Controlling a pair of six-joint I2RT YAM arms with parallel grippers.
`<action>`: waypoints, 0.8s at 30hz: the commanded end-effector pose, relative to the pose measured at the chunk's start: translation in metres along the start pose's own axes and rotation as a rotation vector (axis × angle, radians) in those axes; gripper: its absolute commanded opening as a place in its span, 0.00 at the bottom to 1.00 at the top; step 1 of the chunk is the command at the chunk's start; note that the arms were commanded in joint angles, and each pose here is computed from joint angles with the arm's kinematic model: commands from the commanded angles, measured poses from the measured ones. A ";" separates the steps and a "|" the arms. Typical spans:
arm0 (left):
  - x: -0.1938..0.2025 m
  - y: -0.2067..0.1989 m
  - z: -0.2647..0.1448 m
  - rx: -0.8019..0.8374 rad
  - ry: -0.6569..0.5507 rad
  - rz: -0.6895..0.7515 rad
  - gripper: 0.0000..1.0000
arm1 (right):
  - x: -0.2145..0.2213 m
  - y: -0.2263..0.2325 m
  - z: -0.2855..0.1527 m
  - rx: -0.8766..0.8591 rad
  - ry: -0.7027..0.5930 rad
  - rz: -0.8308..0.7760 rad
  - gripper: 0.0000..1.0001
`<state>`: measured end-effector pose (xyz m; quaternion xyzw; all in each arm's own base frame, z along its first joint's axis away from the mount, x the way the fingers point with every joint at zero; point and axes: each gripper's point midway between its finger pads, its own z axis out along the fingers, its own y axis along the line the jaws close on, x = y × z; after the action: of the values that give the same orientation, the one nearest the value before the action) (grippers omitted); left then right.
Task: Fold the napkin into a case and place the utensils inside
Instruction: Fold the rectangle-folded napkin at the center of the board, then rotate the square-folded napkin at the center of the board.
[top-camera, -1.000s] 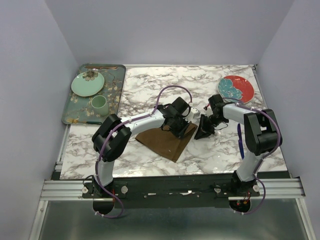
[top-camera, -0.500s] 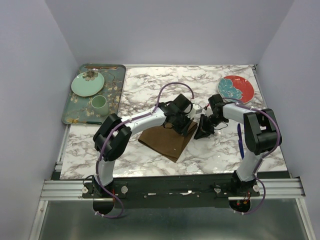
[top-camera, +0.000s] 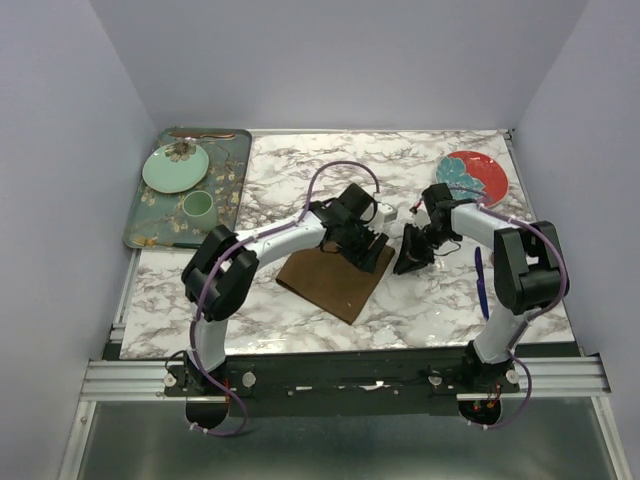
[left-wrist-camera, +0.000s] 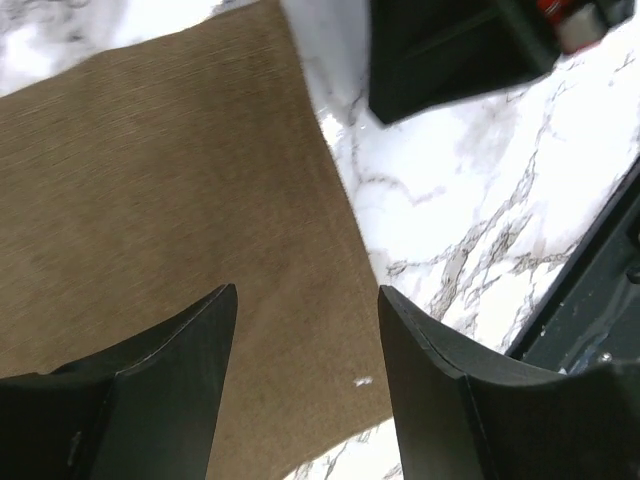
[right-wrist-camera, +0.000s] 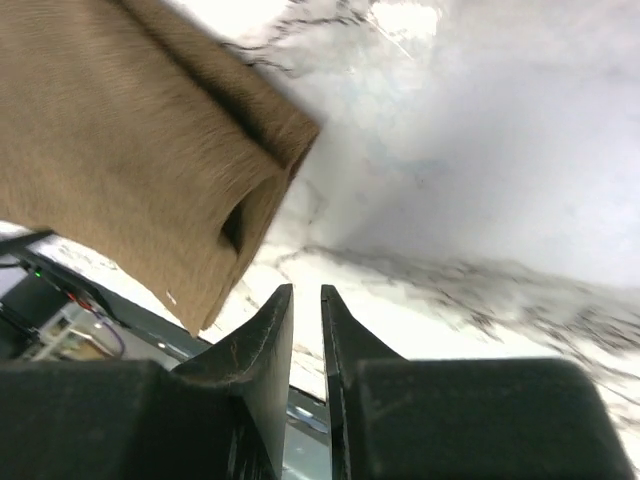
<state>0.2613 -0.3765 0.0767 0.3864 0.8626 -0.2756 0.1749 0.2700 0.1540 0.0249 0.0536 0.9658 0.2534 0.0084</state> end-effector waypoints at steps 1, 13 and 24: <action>-0.016 0.004 -0.054 0.053 -0.114 0.022 0.67 | -0.017 0.012 -0.036 -0.014 -0.082 -0.163 0.25; 0.077 0.058 -0.098 0.088 0.044 0.036 0.61 | -0.038 0.066 -0.045 -0.238 -0.108 -0.157 0.25; 0.137 0.123 -0.077 0.017 0.190 -0.204 0.57 | -0.059 0.037 0.011 -0.145 -0.048 -0.169 0.22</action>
<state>0.2600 -0.2041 0.0473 0.3435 0.8923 -0.2778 0.0931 0.3288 0.1832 0.0562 -0.0047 0.9396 0.3359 0.0663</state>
